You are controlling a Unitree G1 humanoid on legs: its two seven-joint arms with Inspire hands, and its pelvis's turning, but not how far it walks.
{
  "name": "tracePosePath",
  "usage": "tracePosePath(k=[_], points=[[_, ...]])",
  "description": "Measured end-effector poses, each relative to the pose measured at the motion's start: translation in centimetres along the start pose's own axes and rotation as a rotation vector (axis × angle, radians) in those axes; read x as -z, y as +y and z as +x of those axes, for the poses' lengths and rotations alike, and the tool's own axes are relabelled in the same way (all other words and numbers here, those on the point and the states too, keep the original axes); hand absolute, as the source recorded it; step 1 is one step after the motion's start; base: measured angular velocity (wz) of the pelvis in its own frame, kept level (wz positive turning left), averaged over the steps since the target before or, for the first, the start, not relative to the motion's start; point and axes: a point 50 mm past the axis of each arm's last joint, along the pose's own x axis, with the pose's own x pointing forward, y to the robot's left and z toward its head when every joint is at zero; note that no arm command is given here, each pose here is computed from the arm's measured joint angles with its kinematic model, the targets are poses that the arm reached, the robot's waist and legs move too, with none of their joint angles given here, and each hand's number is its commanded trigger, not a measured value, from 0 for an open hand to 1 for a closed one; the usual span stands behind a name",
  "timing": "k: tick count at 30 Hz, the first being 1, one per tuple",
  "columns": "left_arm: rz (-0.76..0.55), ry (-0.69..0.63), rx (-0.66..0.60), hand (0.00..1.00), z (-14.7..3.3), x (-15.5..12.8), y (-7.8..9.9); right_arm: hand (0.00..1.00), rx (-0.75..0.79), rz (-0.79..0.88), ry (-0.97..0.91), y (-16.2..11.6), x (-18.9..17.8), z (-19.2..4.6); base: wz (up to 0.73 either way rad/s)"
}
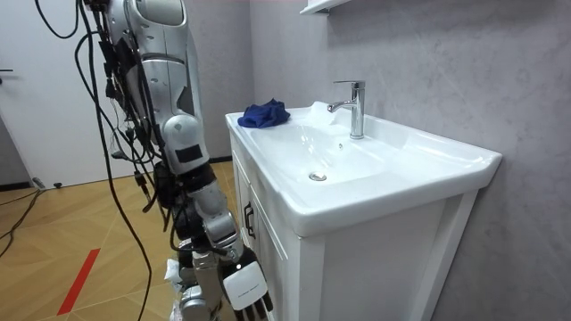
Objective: Wipe basin
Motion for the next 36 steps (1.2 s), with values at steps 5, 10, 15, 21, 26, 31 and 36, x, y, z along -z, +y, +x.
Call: tracePosePath(k=[5, 10, 15, 21, 26, 31, 36], points=[[0.121, 0.089, 0.120, 0.00, -1.3, 2.7, -1.5, 0.00, -0.025, -0.046, 0.082, 0.6, 1.8, -0.1, 0.03], [0.200, 0.147, 0.281, 0.00, -2.3, 3.8, -3.0, 0.00, -0.046, -0.091, 0.108, 1.0, 2.2, -0.1, -0.01], [0.259, 0.140, 0.436, 0.00, -3.1, 3.5, -4.6, 0.00, -0.054, -0.110, 0.115, 1.5, 2.4, -0.1, -0.03], [0.302, 0.131, 0.553, 0.00, -3.7, 3.0, -5.7, 0.00, -0.048, -0.125, 0.129, 1.8, 2.6, -0.2, -0.08], [0.339, 0.153, 0.591, 0.00, -3.8, 3.4, -5.8, 0.00, -0.060, -0.127, 0.149, 2.1, 2.7, -0.2, -0.09], [0.363, 0.202, 0.641, 0.00, -4.0, 3.9, -5.9, 0.00, -0.086, -0.140, 0.196, 2.6, 3.4, -0.3, -0.07], [0.388, 0.199, 0.681, 0.00, -4.1, 4.0, -6.0, 0.00, -0.095, -0.131, 0.205, 2.6, 3.4, -0.3, -0.01]])
